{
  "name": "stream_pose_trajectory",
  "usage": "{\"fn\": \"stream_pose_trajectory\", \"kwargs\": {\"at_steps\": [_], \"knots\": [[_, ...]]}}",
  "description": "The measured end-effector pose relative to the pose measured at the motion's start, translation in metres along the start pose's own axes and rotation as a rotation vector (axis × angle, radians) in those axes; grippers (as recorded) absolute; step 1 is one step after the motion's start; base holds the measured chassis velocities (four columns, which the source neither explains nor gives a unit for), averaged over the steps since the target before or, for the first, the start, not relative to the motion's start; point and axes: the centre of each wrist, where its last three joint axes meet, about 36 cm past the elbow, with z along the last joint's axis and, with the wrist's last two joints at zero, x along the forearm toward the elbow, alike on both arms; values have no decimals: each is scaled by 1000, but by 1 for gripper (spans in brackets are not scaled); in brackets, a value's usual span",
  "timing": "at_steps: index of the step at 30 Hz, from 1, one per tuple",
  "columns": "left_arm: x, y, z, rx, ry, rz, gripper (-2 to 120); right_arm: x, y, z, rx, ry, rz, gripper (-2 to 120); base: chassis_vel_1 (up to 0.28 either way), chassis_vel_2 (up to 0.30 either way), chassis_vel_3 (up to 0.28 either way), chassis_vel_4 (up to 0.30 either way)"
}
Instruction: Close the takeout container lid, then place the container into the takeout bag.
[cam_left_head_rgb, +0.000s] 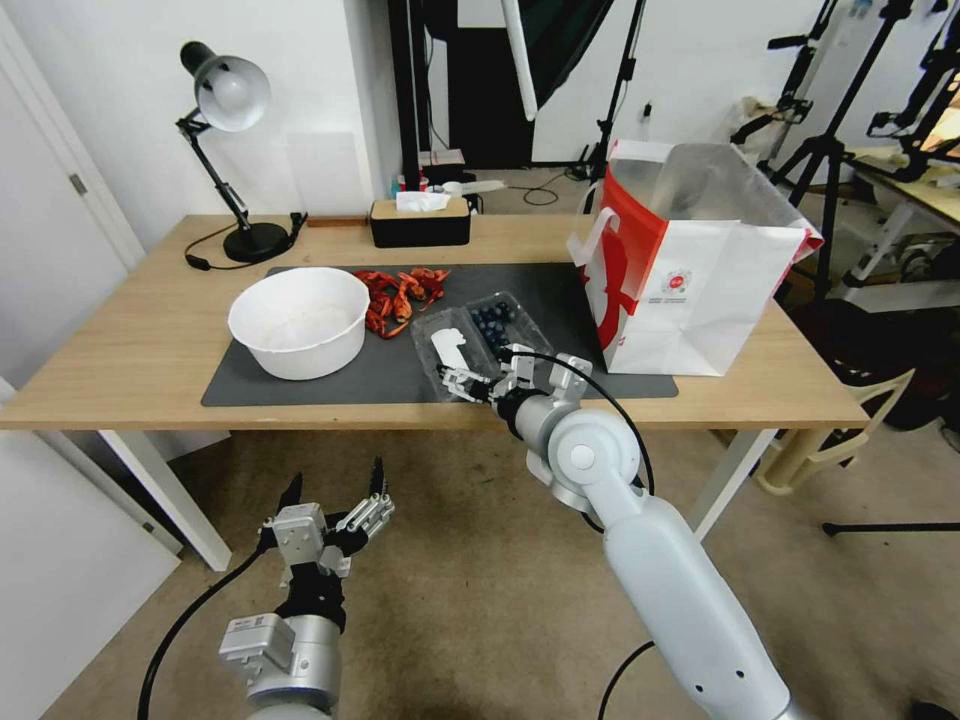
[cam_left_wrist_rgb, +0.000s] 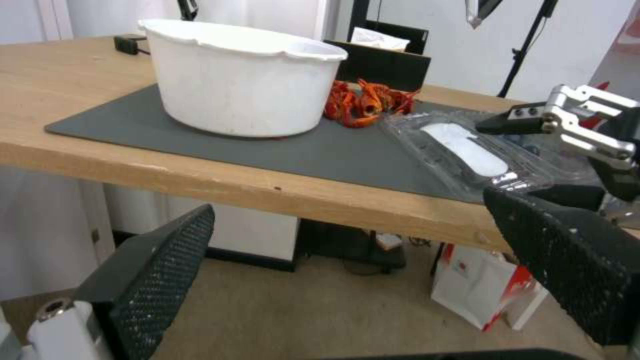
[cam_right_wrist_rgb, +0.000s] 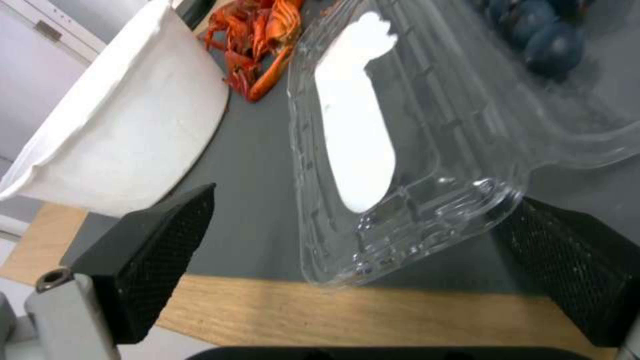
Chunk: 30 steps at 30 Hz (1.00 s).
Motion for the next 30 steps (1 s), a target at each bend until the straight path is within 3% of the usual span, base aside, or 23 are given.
{"fn": "stream_pose_trajectory", "kwargs": {"at_steps": [30], "knots": [[6, 0, 7, 11, -5, -16, 100, -27, 30, -3, 27, 17, -63, 100, 0, 0, 0, 0]]}}
